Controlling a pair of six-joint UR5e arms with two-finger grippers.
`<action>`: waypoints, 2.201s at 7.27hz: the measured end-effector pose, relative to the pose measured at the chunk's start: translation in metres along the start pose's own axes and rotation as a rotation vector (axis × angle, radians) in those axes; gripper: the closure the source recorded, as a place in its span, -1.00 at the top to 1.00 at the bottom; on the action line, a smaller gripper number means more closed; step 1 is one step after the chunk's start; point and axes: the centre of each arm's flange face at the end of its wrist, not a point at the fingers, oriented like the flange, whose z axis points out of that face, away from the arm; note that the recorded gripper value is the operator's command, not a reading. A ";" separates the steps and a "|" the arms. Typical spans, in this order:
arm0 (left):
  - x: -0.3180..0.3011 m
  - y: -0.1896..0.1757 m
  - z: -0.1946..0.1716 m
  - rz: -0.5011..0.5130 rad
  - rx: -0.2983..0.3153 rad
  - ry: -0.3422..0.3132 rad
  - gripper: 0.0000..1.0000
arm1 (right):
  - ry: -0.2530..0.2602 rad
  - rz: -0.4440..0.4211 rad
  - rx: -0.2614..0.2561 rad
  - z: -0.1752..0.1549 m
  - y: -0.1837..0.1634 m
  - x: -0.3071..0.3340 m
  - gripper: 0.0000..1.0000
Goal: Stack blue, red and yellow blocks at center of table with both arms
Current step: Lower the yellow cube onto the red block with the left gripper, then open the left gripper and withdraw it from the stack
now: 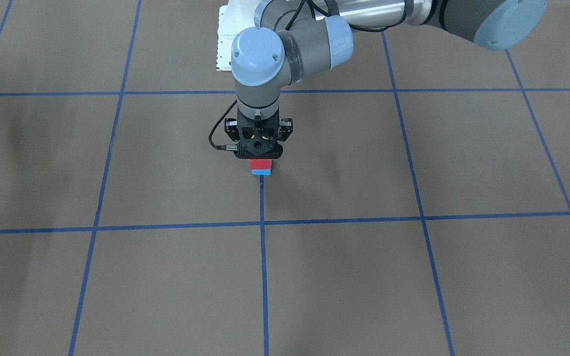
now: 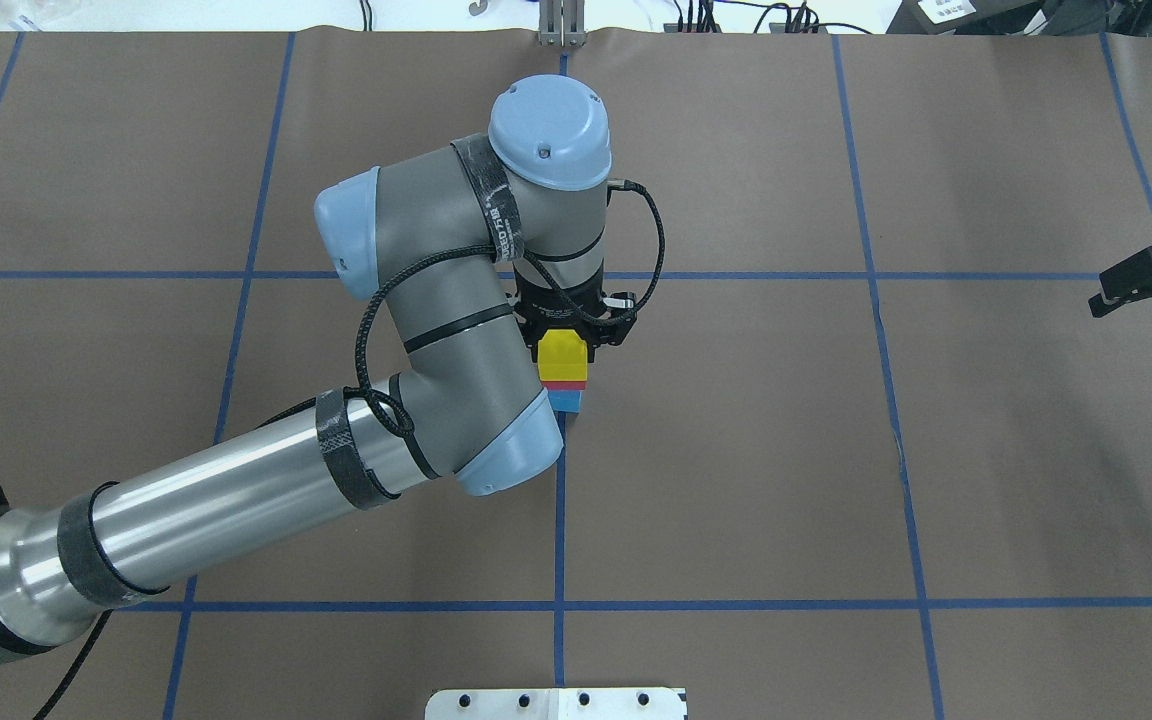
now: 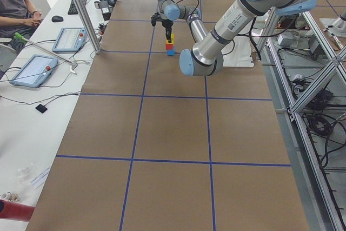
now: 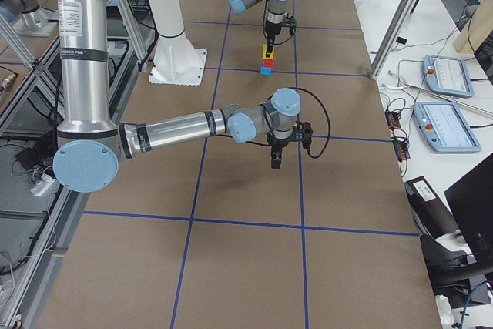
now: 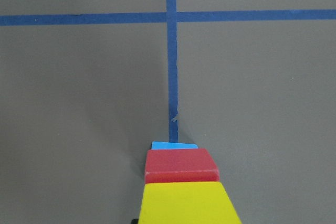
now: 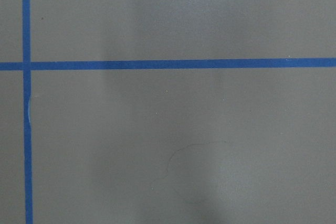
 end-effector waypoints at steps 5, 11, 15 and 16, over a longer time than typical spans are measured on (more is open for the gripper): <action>0.000 -0.001 0.001 -0.004 0.001 0.000 -1.00 | 0.000 0.000 0.000 0.000 0.000 0.000 1.00; 0.000 -0.002 0.002 0.005 0.011 0.011 1.00 | 0.001 0.001 -0.001 0.001 0.000 0.001 1.00; -0.022 0.010 -0.007 0.020 0.024 0.028 1.00 | 0.000 0.000 0.000 0.000 0.000 0.000 1.00; -0.037 0.019 -0.020 0.028 0.031 0.037 1.00 | 0.000 -0.002 0.000 0.000 0.000 0.000 1.00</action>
